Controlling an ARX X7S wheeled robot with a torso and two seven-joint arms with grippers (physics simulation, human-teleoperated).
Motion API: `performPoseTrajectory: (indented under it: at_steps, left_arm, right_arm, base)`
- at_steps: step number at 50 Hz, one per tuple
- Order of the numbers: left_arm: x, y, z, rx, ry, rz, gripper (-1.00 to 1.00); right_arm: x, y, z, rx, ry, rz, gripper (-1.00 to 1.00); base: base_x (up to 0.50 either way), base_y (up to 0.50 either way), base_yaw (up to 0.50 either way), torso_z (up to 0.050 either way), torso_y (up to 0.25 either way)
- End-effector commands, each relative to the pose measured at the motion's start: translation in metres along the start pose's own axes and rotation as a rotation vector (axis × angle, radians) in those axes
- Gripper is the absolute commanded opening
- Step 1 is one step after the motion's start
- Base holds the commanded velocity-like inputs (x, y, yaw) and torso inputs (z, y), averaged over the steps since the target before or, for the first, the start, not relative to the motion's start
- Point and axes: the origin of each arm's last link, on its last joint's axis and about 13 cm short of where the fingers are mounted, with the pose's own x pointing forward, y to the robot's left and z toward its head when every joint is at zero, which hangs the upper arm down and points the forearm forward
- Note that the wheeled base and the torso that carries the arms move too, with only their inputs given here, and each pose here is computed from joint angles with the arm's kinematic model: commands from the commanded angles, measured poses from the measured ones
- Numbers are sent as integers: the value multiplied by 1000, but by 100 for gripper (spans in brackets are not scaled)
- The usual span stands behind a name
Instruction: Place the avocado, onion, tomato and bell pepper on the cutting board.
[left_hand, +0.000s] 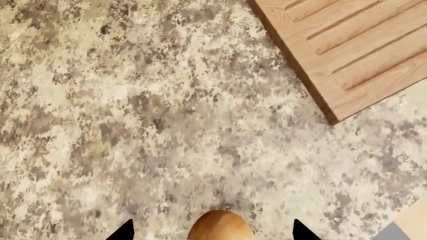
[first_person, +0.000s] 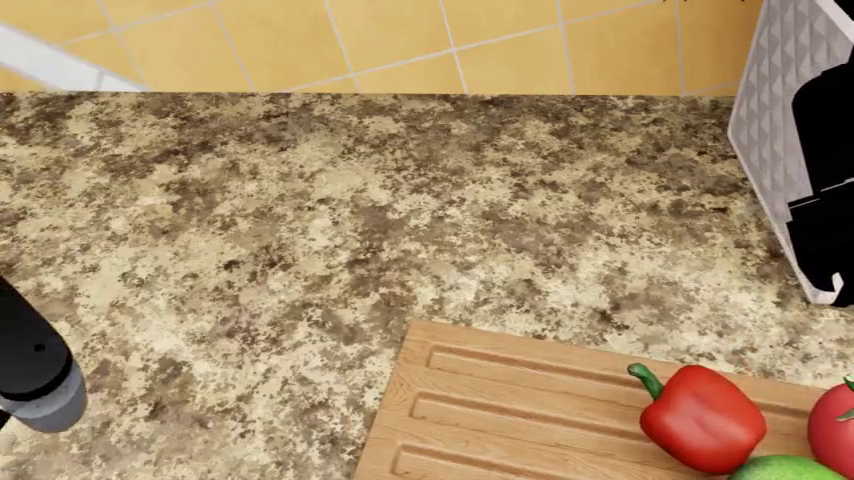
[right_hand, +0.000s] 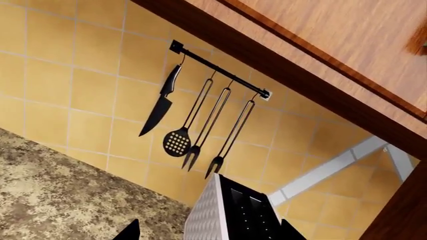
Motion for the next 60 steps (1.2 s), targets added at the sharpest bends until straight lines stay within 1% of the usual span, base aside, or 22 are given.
performPoseTrajectory:
  at_steps: [1,16,35,45,51,52,54,60]
  left_arm:
    - [19,-3,-10,-1,38,-44,100]
    - [36,-6,-22,-12,69,-59,100]
    - [42,-5,-35,-19,105,-35,100]
    - [47,-4,-36,-18,107,-33,100]
    - [49,-1,-37,-22,112,-21,100]
    - [48,-2,-37,-14,105,-14,-100]
    - [46,-3,-37,-9,96,-7,-100]
    - [41,1,-31,3,69,23,-100]
  right_arm:
    - [1,0,-2,-1,1,2,100]
    - [-2,1,-3,2,6,0,100]
    - [-5,2,-2,2,10,0,100]
    - [-8,0,-4,6,10,-5,100]
    - [-8,-2,-5,4,11,-8,100]
    - [-8,-1,-5,3,10,-7,100]
    - [-8,0,-4,1,11,-4,100]
    - [-9,0,-3,6,11,-4,100]
  base:
    - [0,0,0,0,0]
    - [0,0,0,0,0]
    - [0,0,0,0,0]
    - [0,0,0,0,0]
    - [0,0,0,0,0]
    - [0,0,0,0,0]
    - [0,0,0,0,0]
    - [0,0,0,0,0]
